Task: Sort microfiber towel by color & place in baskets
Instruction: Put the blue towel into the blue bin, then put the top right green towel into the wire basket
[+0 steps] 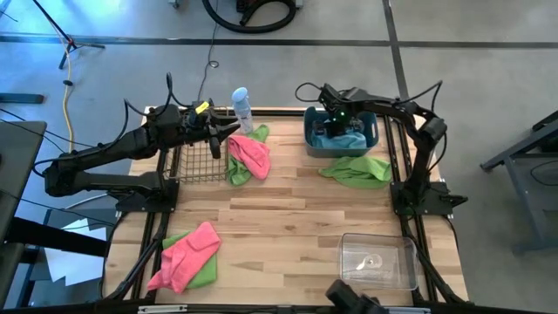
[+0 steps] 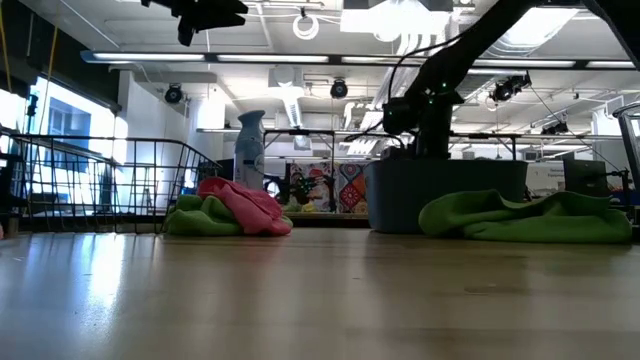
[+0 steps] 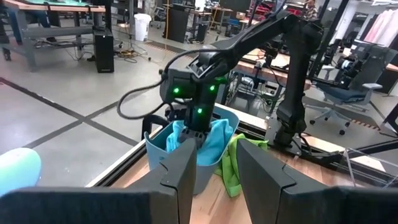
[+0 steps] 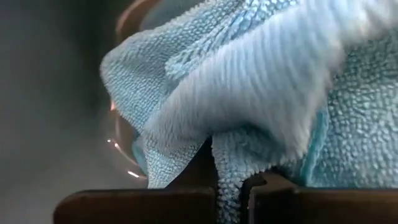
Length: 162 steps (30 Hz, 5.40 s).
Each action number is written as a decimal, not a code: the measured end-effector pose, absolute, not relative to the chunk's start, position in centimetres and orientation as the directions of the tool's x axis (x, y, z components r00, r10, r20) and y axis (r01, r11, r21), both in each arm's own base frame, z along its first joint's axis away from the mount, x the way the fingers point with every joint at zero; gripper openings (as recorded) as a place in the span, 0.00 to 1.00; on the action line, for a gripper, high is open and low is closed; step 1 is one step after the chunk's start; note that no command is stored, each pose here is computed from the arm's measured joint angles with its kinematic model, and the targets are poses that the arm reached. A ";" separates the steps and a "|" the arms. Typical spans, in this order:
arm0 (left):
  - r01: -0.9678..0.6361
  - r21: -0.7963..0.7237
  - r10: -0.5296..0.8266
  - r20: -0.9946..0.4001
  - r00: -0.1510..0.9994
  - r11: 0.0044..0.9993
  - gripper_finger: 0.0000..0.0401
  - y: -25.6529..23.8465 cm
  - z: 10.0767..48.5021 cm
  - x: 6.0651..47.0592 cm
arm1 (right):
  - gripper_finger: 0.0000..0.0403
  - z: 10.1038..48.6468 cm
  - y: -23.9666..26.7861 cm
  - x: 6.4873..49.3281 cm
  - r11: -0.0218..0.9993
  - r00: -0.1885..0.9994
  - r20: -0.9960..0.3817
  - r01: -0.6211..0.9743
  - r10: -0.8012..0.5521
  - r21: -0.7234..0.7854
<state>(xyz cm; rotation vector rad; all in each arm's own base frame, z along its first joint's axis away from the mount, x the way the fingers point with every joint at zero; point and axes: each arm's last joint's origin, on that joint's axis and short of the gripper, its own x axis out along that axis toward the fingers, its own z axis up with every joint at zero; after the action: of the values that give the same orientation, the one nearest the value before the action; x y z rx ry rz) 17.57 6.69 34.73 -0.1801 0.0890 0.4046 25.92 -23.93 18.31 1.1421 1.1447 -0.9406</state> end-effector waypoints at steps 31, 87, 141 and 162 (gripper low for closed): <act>-0.399 -0.157 0.383 -0.121 0.916 0.904 0.26 6.7 34.7 17.6 | 0.46 20.6 -24.1 27.2 0.304 0.223 -0.974 0.927 0.031 0.222; -0.462 -0.212 0.432 -0.174 0.885 0.861 0.26 7.3 33.8 18.8 | 0.00 18.8 -21.5 21.0 0.285 0.207 -0.970 0.944 -0.126 0.164; -0.416 -0.252 0.408 -0.086 0.909 0.874 0.26 7.5 34.4 19.5 | 0.08 36.1 -7.0 15.3 0.675 0.696 -0.617 0.656 -0.367 0.338; -0.410 -0.327 0.405 -0.086 0.910 0.852 0.26 7.5 34.4 19.5 | 0.64 35.5 -3.3 19.9 0.931 0.827 -0.555 0.266 -0.088 0.249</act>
<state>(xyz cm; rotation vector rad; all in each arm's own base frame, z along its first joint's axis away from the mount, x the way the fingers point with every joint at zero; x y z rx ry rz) 19.48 7.46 34.43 -0.3468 0.0139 0.4291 19.94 -3.29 35.45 0.3258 0.5687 -0.1915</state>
